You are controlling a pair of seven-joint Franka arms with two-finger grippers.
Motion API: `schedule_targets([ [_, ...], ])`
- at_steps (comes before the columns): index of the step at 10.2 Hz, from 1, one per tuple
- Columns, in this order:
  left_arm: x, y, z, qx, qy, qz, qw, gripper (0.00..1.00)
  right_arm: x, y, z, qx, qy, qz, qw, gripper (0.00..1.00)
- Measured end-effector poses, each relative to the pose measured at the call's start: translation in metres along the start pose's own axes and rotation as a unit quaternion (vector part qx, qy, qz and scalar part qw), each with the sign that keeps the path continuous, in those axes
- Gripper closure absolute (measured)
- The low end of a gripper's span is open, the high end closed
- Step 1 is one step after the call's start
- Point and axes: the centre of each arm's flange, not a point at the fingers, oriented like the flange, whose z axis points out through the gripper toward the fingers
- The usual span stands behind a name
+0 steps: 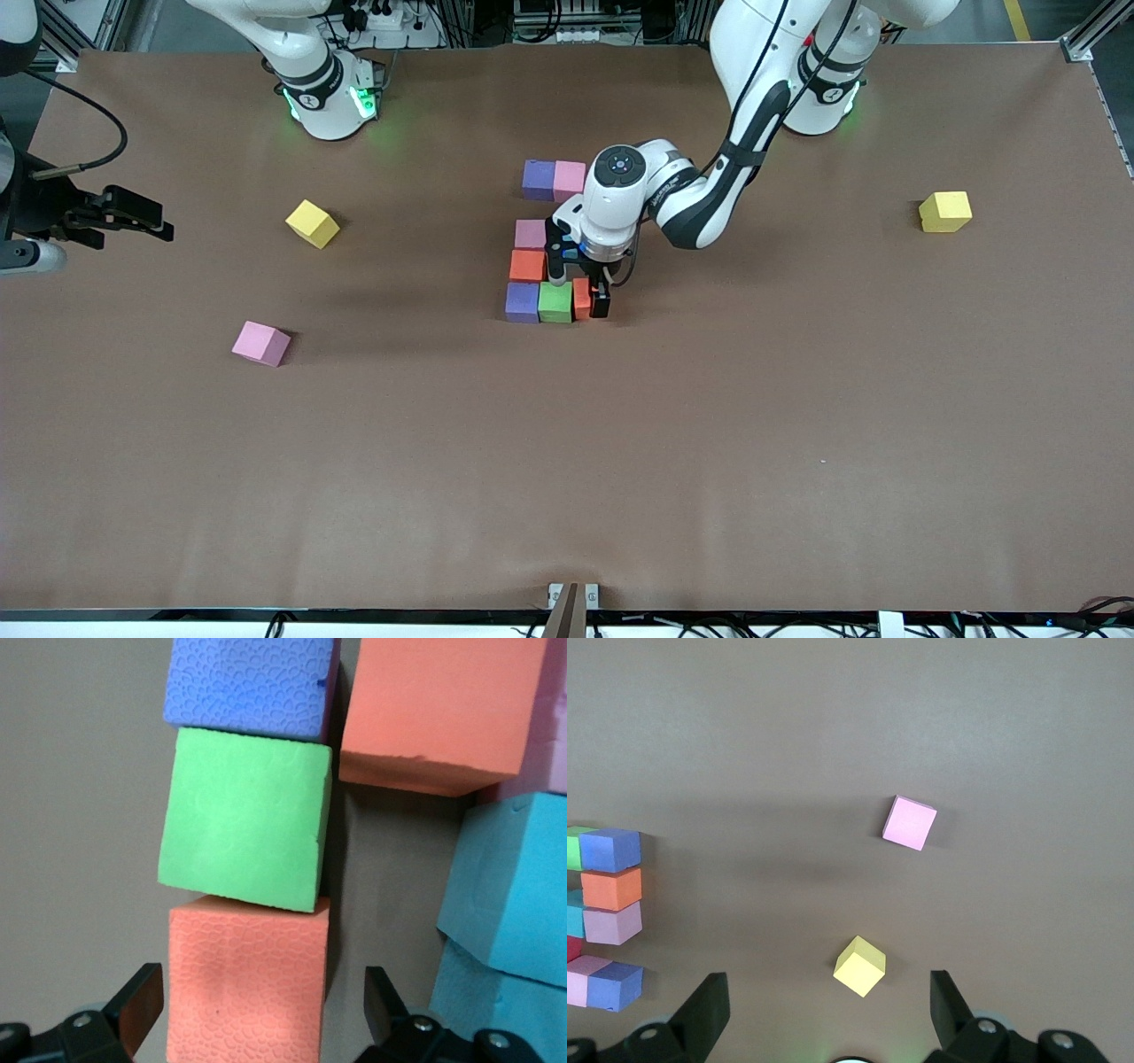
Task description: Form number 2 with 11 blocks
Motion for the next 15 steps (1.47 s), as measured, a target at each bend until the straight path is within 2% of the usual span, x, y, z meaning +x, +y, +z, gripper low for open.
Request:
schedule_targets([
  [5,0.009,-0.006,-0.022,0.012,0.015,0.001,1.000,0.00,0.000,0.000,0.000,0.000,0.000,0.000,1.000,0.00],
  [9,0.011,-0.012,-0.048,0.015,0.009,-0.004,1.000,0.00,0.000,0.000,0.000,0.000,0.000,0.000,1.000,0.00],
  [10,0.007,-0.020,-0.058,0.016,0.005,-0.017,1.000,0.00,0.000,0.000,0.000,0.000,0.002,0.000,1.000,0.00],
  [13,-0.015,-0.069,-0.097,0.026,-0.004,-0.087,0.996,0.00,0.007,0.001,0.001,-0.005,0.028,0.000,1.000,0.00],
  [15,-0.035,-0.106,-0.131,0.013,-0.004,-0.157,0.987,0.00,0.008,0.002,0.001,-0.008,0.030,0.000,1.000,0.00],
])
